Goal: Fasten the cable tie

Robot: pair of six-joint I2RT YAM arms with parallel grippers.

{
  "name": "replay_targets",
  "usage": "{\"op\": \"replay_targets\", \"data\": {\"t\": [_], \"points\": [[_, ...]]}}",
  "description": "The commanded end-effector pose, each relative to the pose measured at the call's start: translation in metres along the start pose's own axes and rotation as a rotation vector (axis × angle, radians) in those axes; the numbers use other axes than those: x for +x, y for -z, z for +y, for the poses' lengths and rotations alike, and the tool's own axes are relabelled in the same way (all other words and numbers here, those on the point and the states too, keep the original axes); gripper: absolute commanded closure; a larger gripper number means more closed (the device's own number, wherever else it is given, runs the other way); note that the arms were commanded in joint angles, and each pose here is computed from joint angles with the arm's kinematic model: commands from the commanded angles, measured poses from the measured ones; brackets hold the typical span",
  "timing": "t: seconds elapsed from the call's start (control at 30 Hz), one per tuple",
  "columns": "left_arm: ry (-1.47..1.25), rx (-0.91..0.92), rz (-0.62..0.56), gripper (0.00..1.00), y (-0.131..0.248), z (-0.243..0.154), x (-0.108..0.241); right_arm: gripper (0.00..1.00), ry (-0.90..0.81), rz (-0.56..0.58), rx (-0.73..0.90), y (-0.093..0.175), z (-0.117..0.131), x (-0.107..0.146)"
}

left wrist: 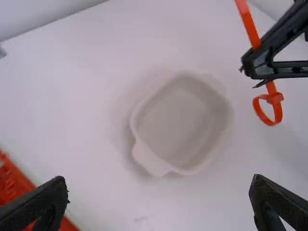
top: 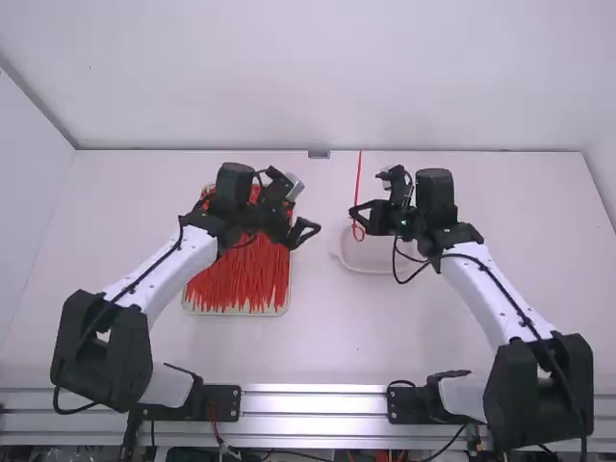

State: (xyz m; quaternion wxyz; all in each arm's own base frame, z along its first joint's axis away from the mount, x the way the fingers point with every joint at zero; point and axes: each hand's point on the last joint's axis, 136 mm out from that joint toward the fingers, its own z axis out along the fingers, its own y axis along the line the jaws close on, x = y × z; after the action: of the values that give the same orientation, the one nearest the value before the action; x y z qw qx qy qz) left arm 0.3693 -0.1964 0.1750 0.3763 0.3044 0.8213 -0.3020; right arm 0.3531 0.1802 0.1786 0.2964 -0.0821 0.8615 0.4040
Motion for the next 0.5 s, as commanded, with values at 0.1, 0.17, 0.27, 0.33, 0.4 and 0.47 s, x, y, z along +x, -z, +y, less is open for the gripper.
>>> {"op": "replay_targets", "data": {"t": [0.1,0.17,0.27,0.33,0.4,0.47], "points": [[0.094,0.000,-0.008,0.01,0.019,0.026,0.015,1.00,-0.026,-0.001,0.134,-0.004,-0.036,-0.002],[0.126,0.008,-0.015,0.01,0.024,0.032,0.024,1.00,-0.047,0.012,0.192,-0.007,-0.051,0.003],[0.149,-0.002,-0.012,0.01,0.026,0.038,0.034,1.00,-0.067,0.016,0.276,-0.006,-0.068,0.006],[0.159,-0.008,-0.007,0.01,0.026,0.041,0.039,1.00,-0.075,0.019,0.331,-0.004,-0.078,0.009],[0.174,-0.005,0.003,0.01,0.025,0.041,0.047,1.00,-0.090,0.035,0.415,0.000,-0.092,0.016],[0.180,-0.004,0.009,0.01,0.025,0.040,0.051,1.00,-0.092,0.045,0.455,0.000,-0.099,0.020]]}}
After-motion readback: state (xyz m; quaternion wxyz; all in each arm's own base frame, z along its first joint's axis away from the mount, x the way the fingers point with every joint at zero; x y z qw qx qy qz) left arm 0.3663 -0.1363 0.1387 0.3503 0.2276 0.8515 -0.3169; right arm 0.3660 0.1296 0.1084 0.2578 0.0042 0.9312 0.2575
